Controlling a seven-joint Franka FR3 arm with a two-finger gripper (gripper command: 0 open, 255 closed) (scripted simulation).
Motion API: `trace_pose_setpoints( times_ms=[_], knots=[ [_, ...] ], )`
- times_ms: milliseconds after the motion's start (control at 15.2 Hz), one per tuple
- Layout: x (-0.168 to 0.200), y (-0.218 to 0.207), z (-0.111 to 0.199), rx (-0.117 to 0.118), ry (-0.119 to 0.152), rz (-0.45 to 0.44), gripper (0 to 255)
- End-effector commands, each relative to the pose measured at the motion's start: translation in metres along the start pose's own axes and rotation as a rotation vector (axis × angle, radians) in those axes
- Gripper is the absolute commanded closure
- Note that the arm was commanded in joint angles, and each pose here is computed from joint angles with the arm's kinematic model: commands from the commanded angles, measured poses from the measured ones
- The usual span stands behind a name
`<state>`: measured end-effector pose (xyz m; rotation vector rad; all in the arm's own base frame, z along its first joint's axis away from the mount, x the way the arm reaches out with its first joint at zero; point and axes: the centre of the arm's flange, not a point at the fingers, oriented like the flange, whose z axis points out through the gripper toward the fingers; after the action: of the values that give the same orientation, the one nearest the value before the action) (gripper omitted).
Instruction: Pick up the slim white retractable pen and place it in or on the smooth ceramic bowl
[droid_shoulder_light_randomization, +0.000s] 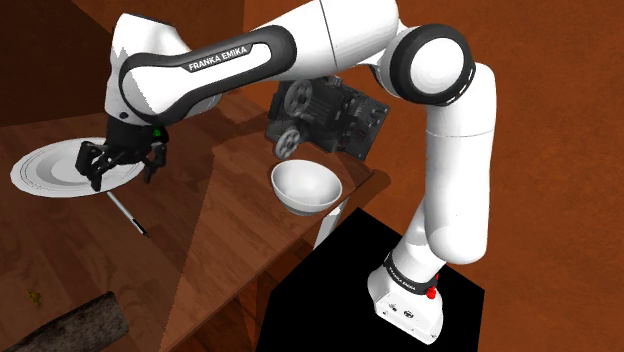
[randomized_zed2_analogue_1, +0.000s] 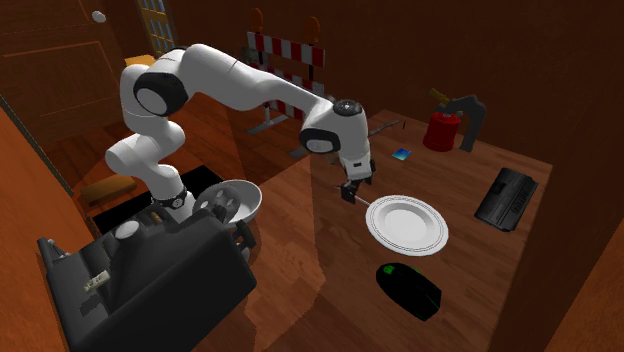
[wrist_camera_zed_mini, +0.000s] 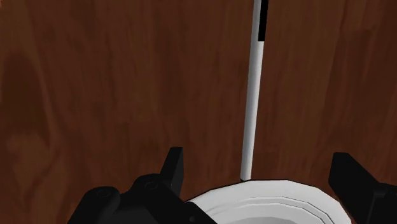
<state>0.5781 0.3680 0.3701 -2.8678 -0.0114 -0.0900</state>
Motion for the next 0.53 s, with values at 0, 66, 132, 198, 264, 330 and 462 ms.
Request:
trace_pose_setpoints(
  times_ms=[0,66,132,198,264,330,462],
  knots=[
    [0.001,-0.002,0.011,0.001,0.000,0.000,0],
    [0.001,-0.002,0.016,0.001,0.000,0.000,0],
    [0.001,-0.002,0.022,0.001,0.000,0.000,0],
    [0.001,-0.002,0.027,0.001,0.000,0.000,0],
    [0.001,-0.002,0.032,0.001,0.000,0.000,0],
    [0.001,-0.002,0.035,0.001,0.000,0.000,0],
    [0.001,-0.002,0.035,0.001,0.000,0.000,0]
  ],
)
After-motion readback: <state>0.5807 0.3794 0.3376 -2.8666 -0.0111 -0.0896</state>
